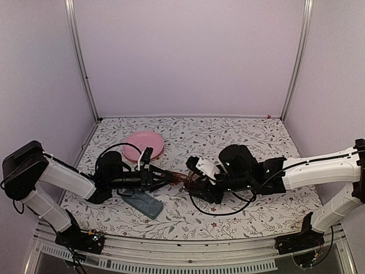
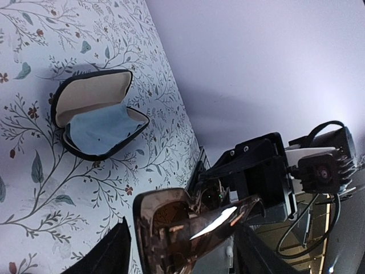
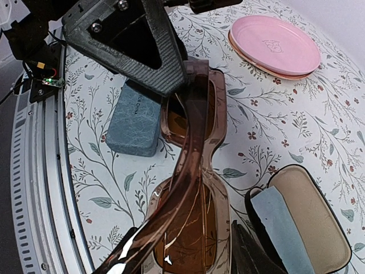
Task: Organize the sunglasses
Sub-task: Pass from the right arm to the left
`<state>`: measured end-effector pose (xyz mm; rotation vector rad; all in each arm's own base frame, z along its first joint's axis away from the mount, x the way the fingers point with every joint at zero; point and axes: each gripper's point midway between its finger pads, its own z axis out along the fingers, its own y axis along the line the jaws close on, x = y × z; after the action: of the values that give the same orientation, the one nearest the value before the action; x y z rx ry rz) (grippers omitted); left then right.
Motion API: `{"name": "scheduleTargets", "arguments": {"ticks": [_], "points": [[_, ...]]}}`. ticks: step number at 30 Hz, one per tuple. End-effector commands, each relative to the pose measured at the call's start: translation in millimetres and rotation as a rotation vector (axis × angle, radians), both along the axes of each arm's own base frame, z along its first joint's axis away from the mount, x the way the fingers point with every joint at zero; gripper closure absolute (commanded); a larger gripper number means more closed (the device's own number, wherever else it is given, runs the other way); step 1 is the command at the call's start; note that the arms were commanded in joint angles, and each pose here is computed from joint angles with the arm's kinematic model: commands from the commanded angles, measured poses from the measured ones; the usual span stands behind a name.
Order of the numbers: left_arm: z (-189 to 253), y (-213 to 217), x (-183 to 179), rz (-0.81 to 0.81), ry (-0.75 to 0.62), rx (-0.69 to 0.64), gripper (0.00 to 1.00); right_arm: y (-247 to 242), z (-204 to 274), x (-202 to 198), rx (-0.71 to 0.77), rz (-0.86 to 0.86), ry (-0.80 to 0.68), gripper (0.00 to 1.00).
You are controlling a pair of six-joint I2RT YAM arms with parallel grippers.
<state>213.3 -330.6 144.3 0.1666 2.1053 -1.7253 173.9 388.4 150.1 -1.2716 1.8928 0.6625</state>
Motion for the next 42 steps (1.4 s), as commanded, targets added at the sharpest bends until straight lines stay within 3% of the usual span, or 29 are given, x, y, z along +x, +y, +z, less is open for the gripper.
{"name": "scheduleTargets", "arguments": {"ticks": [1, 8, 14, 18, 21, 28, 35, 42], "points": [[-0.5, 1.5, 2.7, 0.012, 0.000, -0.021, 0.40, 11.4, 8.5, -5.4, 0.052, 0.026, -0.009, 0.58], [-4.6, 1.9, 3.0, 0.026, 0.006, -0.018, 0.49, 12.6, 10.9, -8.0, 0.065, 0.038, -0.003, 0.57], [-8.5, -0.1, 1.0, 0.034, 0.026, -0.024, 0.49, 12.4, 14.2, -10.8, 0.082, 0.053, -0.004, 0.57], [-2.1, -0.8, -0.6, 0.025, 0.009, -0.055, 0.43, 12.1, 14.6, -15.9, 0.089, 0.077, 0.006, 0.57], [3.8, -1.1, -2.9, 0.010, -0.032, -0.062, 0.32, 9.0, 15.6, -20.1, 0.091, 0.096, 0.016, 0.57], [13.4, 6.1, -7.5, -0.003, -0.207, 0.000, 0.08, -3.7, 16.9, -28.7, 0.063, 0.152, 0.054, 0.56], [36.7, 9.0, -15.8, -0.038, -0.483, 0.112, 0.06, -6.8, 15.5, -37.9, 0.062, 0.233, 0.137, 0.54], [46.7, -7.3, -49.5, -0.213, -0.738, 0.194, 0.05, -13.7, 22.6, -49.1, 0.058, 0.323, 0.196, 0.53]]}}
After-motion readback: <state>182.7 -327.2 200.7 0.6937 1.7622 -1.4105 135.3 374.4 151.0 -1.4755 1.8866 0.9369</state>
